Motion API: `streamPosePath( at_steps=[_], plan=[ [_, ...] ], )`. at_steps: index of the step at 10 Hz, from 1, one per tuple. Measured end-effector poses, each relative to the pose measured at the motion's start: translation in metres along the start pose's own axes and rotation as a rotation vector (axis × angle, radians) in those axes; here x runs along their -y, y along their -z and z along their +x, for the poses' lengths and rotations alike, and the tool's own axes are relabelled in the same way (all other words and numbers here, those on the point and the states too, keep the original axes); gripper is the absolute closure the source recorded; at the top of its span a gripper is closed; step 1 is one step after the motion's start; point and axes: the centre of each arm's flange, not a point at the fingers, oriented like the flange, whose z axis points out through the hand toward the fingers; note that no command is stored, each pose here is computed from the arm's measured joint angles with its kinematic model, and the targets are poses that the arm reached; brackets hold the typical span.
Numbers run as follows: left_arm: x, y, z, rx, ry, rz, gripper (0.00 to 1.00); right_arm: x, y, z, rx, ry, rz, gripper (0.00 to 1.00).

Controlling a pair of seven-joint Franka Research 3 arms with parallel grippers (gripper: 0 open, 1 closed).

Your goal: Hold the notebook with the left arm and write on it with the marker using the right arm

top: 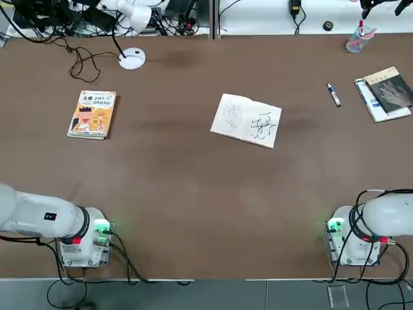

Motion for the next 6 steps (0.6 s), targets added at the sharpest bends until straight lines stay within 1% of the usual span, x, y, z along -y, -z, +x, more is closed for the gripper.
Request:
streamPosePath(
  at_steps=[2,4,6],
  plan=[
    [0.0002,-0.0005,0.0002,0.001,0.0,0.0,0.0,0.0013,-0.0054,0.0011,-0.013,-0.001,0.01,0.0],
    [0.0005,-0.0006,0.0002,0.002,0.001,0.0,0.0,0.0038,-0.0063,0.0003,-0.013,-0.008,0.052,0.0],
    [0.0005,-0.0006,0.0002,0.002,0.001,0.0,0.0,0.0047,-0.0046,0.0002,-0.019,-0.011,0.071,0.0]
  ],
)
